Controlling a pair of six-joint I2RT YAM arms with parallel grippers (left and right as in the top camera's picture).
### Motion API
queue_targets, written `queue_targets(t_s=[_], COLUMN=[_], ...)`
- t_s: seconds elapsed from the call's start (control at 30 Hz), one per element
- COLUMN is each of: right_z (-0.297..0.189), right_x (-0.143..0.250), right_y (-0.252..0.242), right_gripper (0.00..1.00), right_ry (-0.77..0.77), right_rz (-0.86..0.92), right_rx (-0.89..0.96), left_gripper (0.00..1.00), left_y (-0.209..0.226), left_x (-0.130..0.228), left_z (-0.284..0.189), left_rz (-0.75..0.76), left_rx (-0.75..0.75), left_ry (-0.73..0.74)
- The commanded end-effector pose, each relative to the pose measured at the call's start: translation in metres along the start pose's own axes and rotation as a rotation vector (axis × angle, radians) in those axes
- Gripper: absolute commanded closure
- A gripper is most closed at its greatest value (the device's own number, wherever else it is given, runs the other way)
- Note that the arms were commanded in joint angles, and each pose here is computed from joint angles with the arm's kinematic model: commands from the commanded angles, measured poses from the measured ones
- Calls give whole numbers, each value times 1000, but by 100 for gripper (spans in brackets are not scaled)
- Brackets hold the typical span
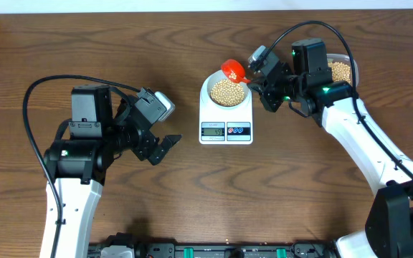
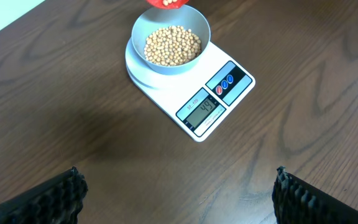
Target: Scoop item into bowl and weigh 50g on scale
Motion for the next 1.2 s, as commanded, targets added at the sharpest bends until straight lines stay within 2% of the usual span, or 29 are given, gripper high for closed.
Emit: queue_targets(t_s=[0.0,0.47,1.03,1.17], right_z=[-7,-7,-5,-5], right_x=[-9,-9,-9,-8], right_y=[9,8,12,4], right_gripper=[99,99,99,99], right_ry=[-27,-26,-25,-13], right_rz=[13,34,-111,-115], right_rx=[-23,-22,-26,43], left_gripper=[2,2,2,2], left_y=[4,4,4,4], left_x=[-4,-4,-4,-4], left_z=[-4,-4,-4,-4], left_rz=[18,18,18,18], left_rx=[-13,-13,-13,-13], left_ry=[-9,-9,-9,-9])
Point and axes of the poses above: each gripper's point midway between its finger pads, its own z axis out along the fingers, its own y axis along the line the jaws close on, x = y × z, the point moved 5 cm from there along -z, back along the fingers, and after that the axes turned 13 degrees about z, right-handed, at the moved point
